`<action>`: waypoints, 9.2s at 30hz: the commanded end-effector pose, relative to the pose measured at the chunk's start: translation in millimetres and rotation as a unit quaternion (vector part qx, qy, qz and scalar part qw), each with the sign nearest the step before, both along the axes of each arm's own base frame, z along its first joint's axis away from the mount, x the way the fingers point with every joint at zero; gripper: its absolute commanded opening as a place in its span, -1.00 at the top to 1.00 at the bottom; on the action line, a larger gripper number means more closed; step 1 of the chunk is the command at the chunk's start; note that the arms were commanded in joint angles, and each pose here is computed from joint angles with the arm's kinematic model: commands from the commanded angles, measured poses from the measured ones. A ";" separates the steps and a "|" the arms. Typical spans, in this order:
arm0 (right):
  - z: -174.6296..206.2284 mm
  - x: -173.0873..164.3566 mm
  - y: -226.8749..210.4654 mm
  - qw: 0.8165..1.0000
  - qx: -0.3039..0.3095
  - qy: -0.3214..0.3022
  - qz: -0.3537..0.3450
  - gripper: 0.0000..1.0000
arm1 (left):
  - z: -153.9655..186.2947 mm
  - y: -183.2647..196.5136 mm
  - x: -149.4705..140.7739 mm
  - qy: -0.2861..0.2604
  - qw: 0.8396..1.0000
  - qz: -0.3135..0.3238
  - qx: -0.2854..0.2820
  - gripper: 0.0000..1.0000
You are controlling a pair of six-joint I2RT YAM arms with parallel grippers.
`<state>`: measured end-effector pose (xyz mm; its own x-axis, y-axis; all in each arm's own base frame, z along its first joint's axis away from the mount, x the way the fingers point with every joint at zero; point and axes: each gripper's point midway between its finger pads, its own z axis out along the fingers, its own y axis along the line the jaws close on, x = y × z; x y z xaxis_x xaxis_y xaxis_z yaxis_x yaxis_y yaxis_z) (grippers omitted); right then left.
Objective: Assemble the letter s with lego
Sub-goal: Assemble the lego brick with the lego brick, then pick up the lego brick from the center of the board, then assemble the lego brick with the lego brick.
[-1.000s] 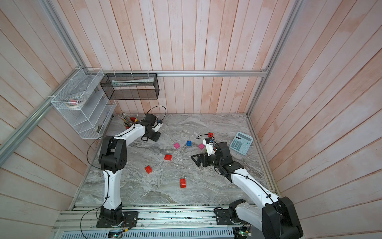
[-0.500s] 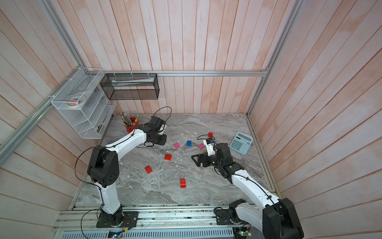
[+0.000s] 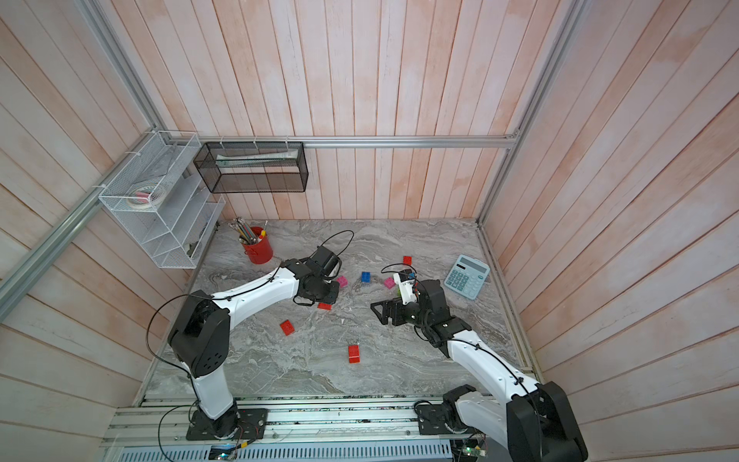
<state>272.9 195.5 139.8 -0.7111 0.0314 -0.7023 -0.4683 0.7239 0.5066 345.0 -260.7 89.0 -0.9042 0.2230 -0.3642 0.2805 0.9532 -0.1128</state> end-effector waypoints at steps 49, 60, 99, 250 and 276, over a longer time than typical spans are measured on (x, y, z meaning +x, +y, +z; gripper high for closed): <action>-2.7 -5.9 -1.5 1.000 0.015 -0.001 -0.001 -0.92 | -73.7 13.8 -4.7 0.013 0.995 0.049 0.084 0.35; 1.1 -6.6 -0.6 1.000 0.021 -0.003 0.002 -0.92 | -68.5 19.0 0.7 0.016 0.989 0.117 0.087 0.32; 14.2 -2.4 -13.1 0.999 0.023 -0.021 -0.011 -0.92 | -4.0 -33.3 86.8 -0.078 0.992 -0.096 0.024 -0.58; 14.0 -4.1 4.5 0.998 0.056 0.000 0.018 -0.92 | 0.9 34.0 28.9 -0.011 0.989 0.129 0.067 -0.05; 6.1 2.9 29.1 1.000 -0.013 0.025 0.002 -0.86 | 68.0 53.3 9.0 -0.049 0.998 0.016 -0.045 -1.00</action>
